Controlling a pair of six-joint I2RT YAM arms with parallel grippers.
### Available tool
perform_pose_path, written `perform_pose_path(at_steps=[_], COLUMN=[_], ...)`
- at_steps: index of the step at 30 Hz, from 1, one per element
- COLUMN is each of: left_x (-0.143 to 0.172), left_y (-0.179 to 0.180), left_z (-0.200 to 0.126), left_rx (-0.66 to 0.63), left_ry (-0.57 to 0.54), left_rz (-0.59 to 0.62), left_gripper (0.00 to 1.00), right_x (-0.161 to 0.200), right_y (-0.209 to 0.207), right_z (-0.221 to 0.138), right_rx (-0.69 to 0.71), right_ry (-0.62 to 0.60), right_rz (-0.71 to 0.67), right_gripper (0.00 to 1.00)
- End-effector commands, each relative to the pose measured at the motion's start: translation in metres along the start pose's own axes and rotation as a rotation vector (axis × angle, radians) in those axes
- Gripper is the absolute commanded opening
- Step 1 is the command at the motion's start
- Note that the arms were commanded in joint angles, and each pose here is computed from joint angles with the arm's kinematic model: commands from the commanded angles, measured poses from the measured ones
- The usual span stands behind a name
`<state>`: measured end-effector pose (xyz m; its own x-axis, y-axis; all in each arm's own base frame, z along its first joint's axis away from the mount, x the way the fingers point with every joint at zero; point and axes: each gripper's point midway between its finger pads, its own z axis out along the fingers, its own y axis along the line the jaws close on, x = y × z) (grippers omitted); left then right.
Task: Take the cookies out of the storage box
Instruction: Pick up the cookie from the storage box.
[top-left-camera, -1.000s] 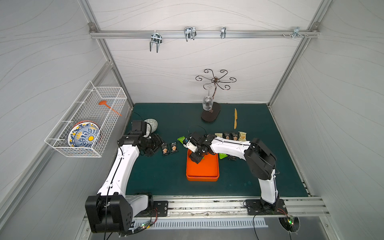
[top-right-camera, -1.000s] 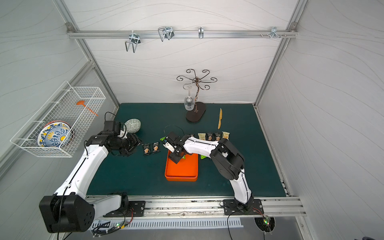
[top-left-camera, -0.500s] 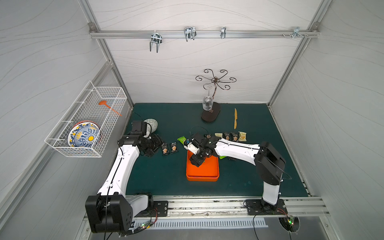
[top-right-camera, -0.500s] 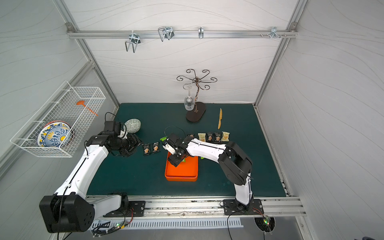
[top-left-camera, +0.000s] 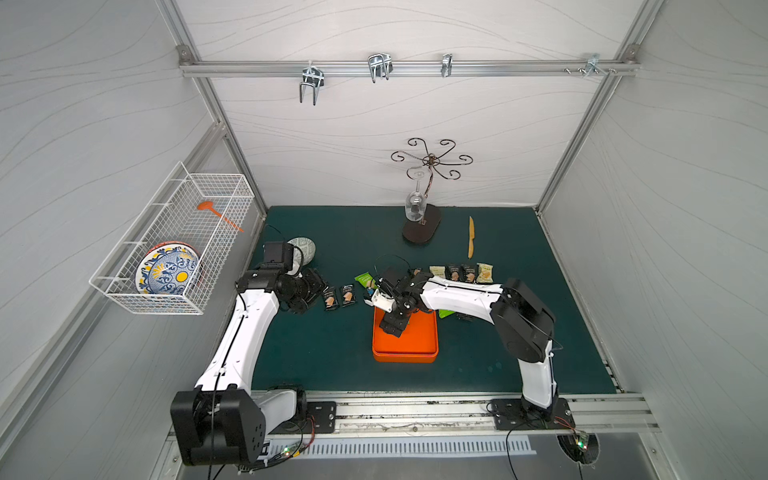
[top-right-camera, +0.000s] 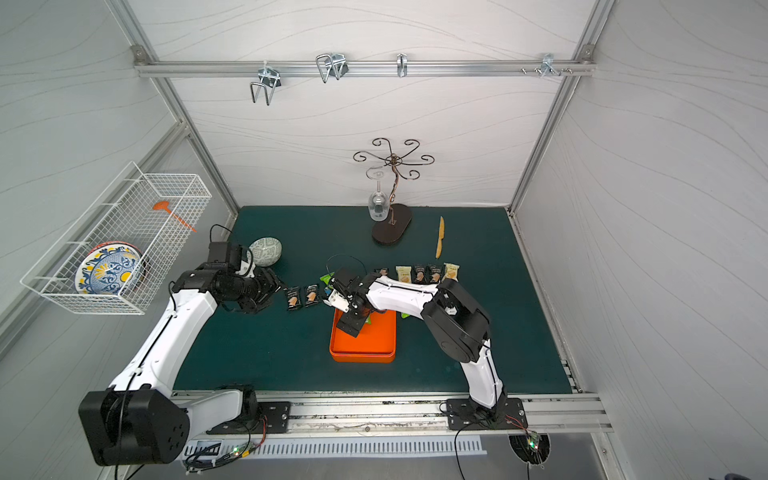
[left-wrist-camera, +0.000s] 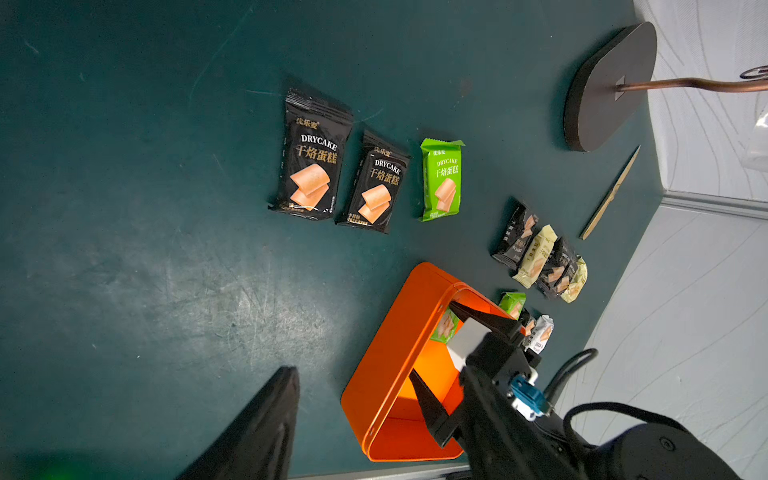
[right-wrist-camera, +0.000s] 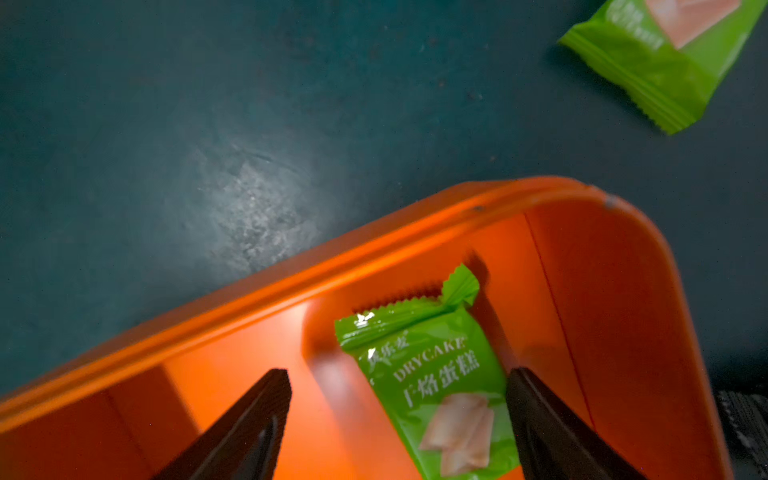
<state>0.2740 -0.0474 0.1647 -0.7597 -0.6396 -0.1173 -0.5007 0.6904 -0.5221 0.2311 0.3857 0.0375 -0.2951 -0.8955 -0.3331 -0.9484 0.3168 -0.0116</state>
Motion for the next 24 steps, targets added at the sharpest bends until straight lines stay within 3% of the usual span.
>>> perform_pose_path(at_steps=[1,7,15,24], left_x=[-0.002,-0.002,-0.003,-0.003], left_y=[0.000,0.001,-0.001,-0.004], left_z=[0.000,0.001,0.005,0.006], left_rx=[0.004,0.004,0.013,0.032], left_ry=[-0.003,0.001,0.010,0.022], left_rz=[0.008,0.002,-0.010,-0.019], left_gripper=[0.66,0.66,0.66,0.66], right_x=[0.005,0.011,0.003,0.015], right_y=[-0.006,-0.012,-0.002,-0.012], right_z=[0.009,0.016,-0.010,0.013], right_rx=[0.001,0.025,0.029,0.002], right_ry=[0.035,0.061,-0.006,0.078], right_rz=[-0.023,-0.030,0.025,0.005], right_gripper=[0.84,0.81,0.78,0.76])
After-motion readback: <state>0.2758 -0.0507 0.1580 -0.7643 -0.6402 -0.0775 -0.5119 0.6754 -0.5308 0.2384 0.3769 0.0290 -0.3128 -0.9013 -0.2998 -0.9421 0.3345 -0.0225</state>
